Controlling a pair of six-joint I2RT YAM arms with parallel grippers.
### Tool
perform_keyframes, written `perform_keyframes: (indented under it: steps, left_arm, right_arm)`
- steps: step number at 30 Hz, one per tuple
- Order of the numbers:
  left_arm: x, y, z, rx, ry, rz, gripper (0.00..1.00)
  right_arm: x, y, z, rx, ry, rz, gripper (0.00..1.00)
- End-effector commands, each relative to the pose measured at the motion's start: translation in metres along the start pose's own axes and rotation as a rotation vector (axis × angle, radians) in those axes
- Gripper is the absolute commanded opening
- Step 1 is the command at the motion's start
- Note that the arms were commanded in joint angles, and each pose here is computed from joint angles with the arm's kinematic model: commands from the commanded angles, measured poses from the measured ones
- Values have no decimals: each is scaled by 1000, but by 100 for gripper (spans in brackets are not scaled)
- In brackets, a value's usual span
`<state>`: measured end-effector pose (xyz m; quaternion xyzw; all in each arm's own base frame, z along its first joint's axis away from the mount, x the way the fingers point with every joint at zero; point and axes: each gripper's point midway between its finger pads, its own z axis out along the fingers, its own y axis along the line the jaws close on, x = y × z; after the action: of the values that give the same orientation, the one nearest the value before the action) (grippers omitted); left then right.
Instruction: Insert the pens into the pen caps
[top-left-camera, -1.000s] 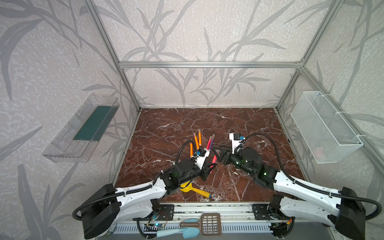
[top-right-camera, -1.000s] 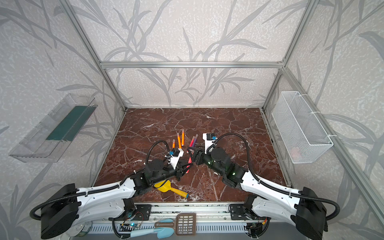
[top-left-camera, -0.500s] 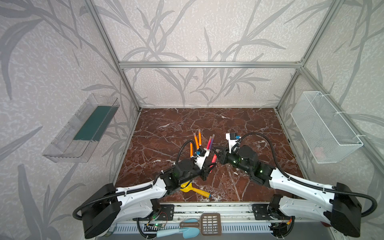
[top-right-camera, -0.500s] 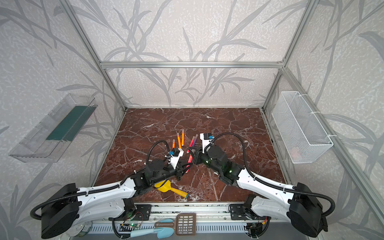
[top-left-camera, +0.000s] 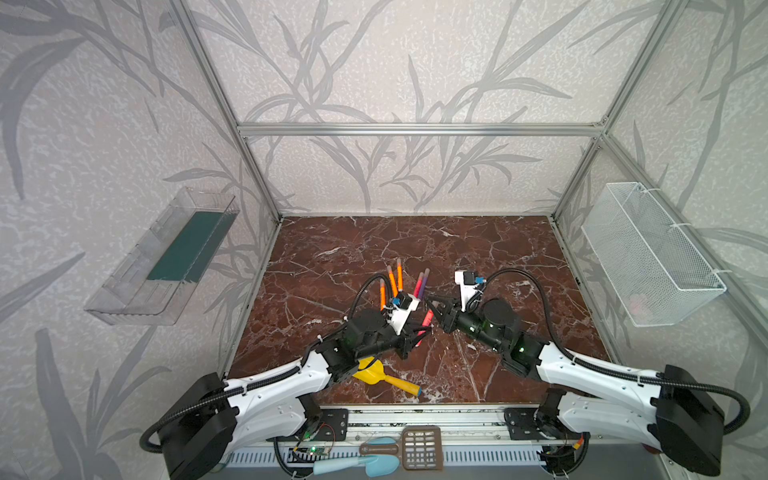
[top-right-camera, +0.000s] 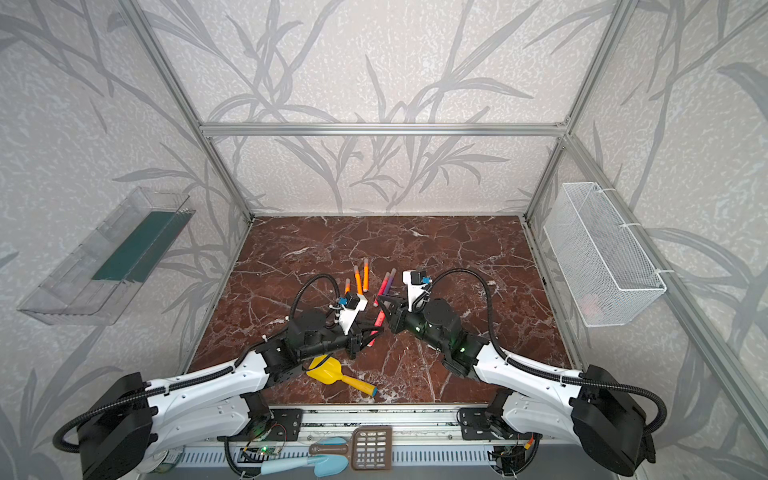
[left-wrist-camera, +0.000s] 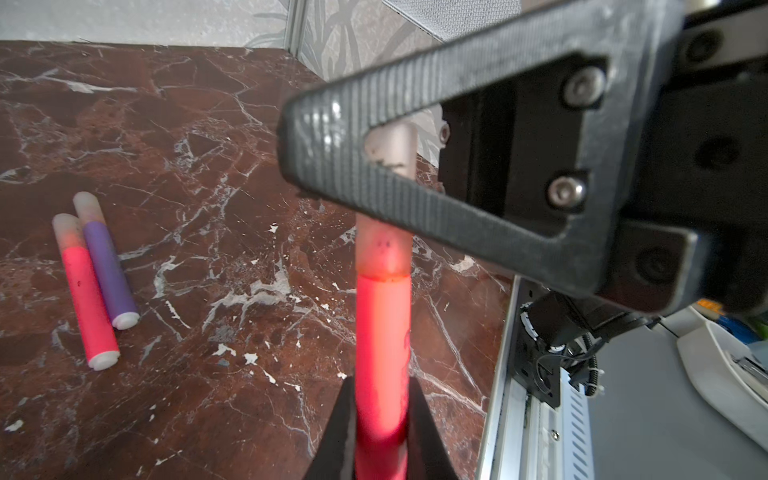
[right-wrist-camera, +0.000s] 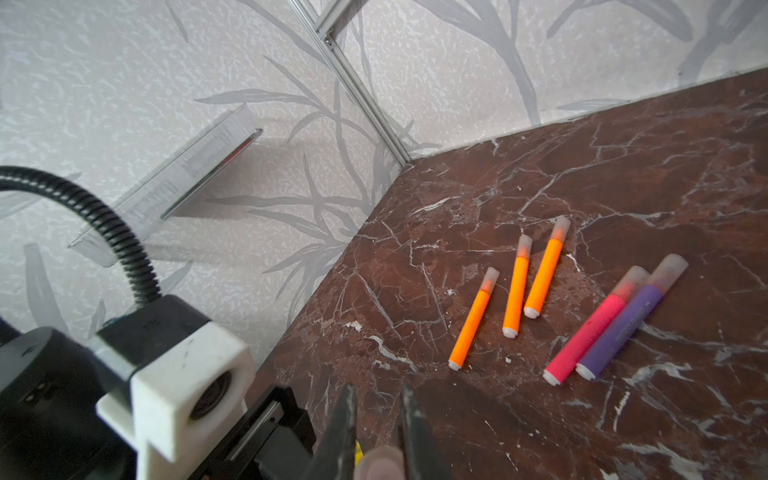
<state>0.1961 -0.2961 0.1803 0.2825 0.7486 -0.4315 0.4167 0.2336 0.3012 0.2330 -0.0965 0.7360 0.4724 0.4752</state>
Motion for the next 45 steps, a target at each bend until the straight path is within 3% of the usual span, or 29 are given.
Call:
perform_keyframes:
  steps: [1, 5, 8, 12, 15, 21, 22, 24, 25, 27, 29, 34, 40, 45]
  left_arm:
    - [-87, -6, -22, -19, -243, 39, 0]
    - [-102, 25, -28, -230, -275, 98, 0]
    - [-113, 56, -32, -425, -290, 122, 0]
    - [-130, 81, -43, -601, -342, 124, 0]
    - [-137, 93, -50, -686, -377, 119, 0]
    - [-125, 86, -48, -624, -331, 114, 0]
    - [-119, 86, -46, -610, -313, 110, 0]
    - [-100, 90, -44, -605, -272, 88, 0]
    - [-91, 93, -43, -606, -247, 75, 0]
    - [-67, 103, -39, -626, -182, 32, 0]
    - [-46, 111, -34, -629, -138, -18, 0]
    - [-4, 119, -16, -588, -48, -125, 0]
    - [35, 126, 10, -554, 86, -209, 0]
    - [55, 133, 28, -556, 171, -254, 0]
  right_arm:
    - [58, -13, -6, 28, 164, -79, 0]
    - [99, -2, -10, 42, 224, 63, 0]
    - [122, -5, -8, 126, 265, 100, 0]
    - [147, -1, 2, 122, 319, 158, 0]
    - [155, 7, 7, 100, 337, 171, 0]
    - [120, -26, 0, 217, 185, 117, 0]
    - [111, -34, -3, 260, 175, 99, 8]
    - [86, -53, -16, 367, 138, 68, 43]
    - [74, -58, -21, 390, 116, 48, 55]
    - [45, -71, -39, 446, 51, 32, 73]
    - [18, -85, -58, 504, -15, 20, 84]
    - [-22, -106, -96, 595, -118, 31, 99]
    - [-52, -126, -127, 737, -197, 60, 99]
    - [-71, -134, -119, 808, -219, -48, 99]
